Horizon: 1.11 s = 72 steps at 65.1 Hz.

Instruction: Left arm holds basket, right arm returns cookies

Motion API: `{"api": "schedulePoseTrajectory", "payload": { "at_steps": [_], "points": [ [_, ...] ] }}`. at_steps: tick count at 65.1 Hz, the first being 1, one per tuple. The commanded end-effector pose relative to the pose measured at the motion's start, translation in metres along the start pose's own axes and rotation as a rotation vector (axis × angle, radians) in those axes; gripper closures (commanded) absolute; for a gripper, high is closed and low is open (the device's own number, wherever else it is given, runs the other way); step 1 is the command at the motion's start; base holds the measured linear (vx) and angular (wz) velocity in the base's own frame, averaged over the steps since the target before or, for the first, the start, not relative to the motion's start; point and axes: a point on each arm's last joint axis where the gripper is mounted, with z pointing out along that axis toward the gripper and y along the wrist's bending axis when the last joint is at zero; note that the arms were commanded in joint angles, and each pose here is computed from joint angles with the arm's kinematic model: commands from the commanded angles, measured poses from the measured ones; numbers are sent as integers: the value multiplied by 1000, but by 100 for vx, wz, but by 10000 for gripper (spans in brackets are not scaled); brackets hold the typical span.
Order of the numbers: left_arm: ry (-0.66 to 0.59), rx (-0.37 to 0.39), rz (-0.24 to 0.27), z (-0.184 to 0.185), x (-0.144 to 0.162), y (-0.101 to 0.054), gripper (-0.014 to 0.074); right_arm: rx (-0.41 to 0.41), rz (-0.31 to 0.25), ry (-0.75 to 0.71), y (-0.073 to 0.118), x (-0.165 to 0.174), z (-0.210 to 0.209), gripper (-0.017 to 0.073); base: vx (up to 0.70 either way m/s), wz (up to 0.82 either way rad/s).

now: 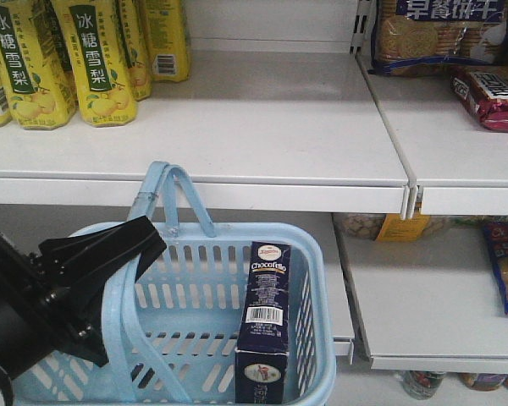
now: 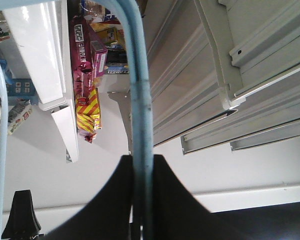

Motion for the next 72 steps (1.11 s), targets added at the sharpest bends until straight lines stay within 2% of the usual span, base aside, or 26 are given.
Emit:
{"api": "schedulePoseTrajectory", "payload": {
  "at_steps": [1,72],
  "points": [
    [-29,160,-21,3,-3,-23,596,-4,-13,-65,0,-1,0,569,0,0],
    [-29,160,-21,3,-3,-23,596,-4,-7,-66,0,-1,0,569,0,0]
  ]
}}
